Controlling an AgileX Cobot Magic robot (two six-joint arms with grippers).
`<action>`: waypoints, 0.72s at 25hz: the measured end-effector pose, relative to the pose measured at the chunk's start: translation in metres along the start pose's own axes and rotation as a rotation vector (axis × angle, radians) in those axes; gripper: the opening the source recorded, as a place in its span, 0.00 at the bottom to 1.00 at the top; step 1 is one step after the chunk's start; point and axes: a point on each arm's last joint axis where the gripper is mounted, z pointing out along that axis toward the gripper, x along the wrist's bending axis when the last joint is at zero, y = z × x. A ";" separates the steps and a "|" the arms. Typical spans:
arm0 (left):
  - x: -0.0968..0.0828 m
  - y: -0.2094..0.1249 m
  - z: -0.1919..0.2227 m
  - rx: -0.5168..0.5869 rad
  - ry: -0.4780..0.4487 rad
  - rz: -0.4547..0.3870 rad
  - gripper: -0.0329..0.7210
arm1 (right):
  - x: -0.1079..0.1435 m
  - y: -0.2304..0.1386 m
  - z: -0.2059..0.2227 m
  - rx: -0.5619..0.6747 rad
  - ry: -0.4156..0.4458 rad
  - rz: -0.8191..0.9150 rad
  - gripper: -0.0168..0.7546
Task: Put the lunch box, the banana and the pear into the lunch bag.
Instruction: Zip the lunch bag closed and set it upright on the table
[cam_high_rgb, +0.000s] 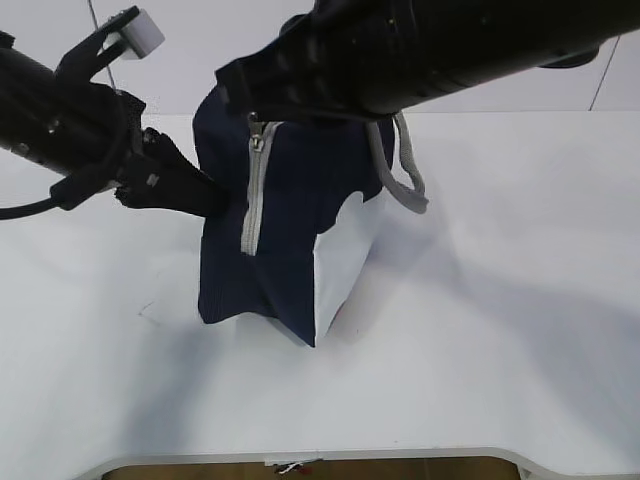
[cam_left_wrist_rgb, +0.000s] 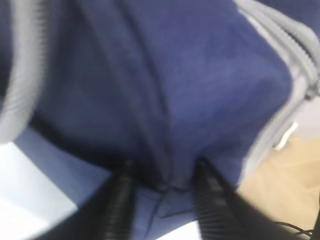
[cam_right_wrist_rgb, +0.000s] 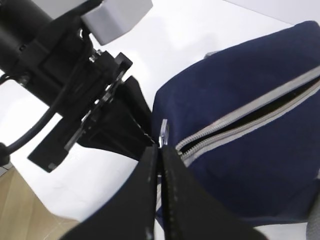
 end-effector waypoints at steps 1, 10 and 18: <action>-0.001 0.000 0.000 0.005 -0.003 0.004 0.10 | 0.000 0.000 0.000 0.000 -0.002 -0.004 0.04; -0.007 -0.001 -0.011 0.046 0.034 0.088 0.04 | -0.005 0.001 0.001 -0.014 -0.053 -0.108 0.04; -0.014 -0.004 -0.026 0.103 0.077 0.173 0.04 | -0.011 0.007 0.006 -0.048 -0.082 -0.081 0.04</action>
